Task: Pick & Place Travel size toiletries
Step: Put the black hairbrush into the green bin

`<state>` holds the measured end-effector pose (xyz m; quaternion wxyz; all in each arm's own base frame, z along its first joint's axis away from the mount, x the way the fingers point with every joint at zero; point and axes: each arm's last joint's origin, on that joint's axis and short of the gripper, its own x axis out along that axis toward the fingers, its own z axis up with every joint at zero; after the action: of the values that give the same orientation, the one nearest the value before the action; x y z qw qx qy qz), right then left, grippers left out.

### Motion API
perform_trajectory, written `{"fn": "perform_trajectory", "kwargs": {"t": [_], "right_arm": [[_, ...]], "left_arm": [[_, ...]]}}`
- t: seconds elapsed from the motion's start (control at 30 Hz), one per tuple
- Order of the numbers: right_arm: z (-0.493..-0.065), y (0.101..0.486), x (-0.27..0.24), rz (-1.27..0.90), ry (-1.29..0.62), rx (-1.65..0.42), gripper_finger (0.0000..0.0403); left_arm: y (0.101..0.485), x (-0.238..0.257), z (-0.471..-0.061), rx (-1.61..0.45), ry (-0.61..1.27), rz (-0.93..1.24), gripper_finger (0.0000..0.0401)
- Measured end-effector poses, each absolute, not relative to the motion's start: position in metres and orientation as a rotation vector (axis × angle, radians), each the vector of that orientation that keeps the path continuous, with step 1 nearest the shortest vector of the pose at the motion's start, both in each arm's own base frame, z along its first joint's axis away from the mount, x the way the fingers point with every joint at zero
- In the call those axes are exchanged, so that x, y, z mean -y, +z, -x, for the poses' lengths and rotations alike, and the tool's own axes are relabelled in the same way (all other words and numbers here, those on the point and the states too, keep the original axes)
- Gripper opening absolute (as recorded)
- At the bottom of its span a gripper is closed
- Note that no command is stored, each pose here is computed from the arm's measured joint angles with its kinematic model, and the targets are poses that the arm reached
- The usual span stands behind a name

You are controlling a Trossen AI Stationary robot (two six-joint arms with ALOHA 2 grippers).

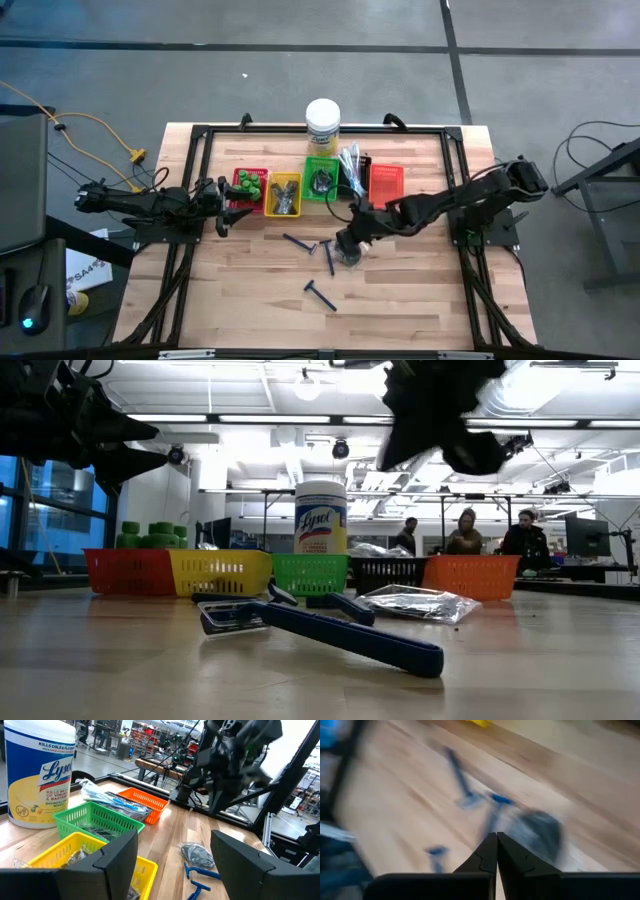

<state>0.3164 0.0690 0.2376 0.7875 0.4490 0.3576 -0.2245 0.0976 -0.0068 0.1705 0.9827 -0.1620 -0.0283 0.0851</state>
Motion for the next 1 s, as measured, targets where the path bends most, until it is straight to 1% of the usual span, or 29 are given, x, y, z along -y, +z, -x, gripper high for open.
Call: {"fn": "perform_trajectory", "kwargs": {"t": [0.13,0.23,0.33,0.5,0.57,0.67,0.73,0.8,1.0], "right_arm": [[-0.301,0.227,-0.068,-0.978,-0.588,-0.941,0.0004],[-0.299,0.219,-0.07,-0.98,-0.54,-0.985,0.0026],[-0.304,0.209,-0.073,-0.949,-0.459,-1.017,0.0077],[-0.315,0.193,-0.071,-0.827,-0.369,-1.066,0.0191],[-0.317,0.189,-0.068,-0.814,-0.386,-1.081,0.0231],[-0.321,0.184,-0.066,-0.809,-0.408,-1.099,0.0273],[-0.326,0.184,-0.065,-0.8,-0.399,-1.099,0.0289],[-0.333,0.183,-0.065,-0.774,-0.39,-1.106,0.0294],[-0.348,0.174,-0.064,-0.636,-0.457,-1.203,0.0285]], "left_arm": [[0.17,0.007,-0.098,0.057,0.171,0.326,0.0242],[0.171,0.007,-0.098,0.057,0.171,0.326,0.0242],[0.171,0.007,-0.098,0.057,0.171,0.326,0.0242],[0.17,0.007,-0.098,0.057,0.171,0.326,0.0242],[0.171,0.007,-0.098,0.057,0.171,0.326,0.0242],[0.17,0.007,-0.098,0.057,0.172,0.326,0.0242],[0.171,0.007,-0.098,0.057,0.171,0.326,0.0242],[0.171,0.007,-0.098,0.057,0.172,0.326,0.0242],[0.171,0.007,-0.098,0.057,0.171,0.326,0.0242]]}}
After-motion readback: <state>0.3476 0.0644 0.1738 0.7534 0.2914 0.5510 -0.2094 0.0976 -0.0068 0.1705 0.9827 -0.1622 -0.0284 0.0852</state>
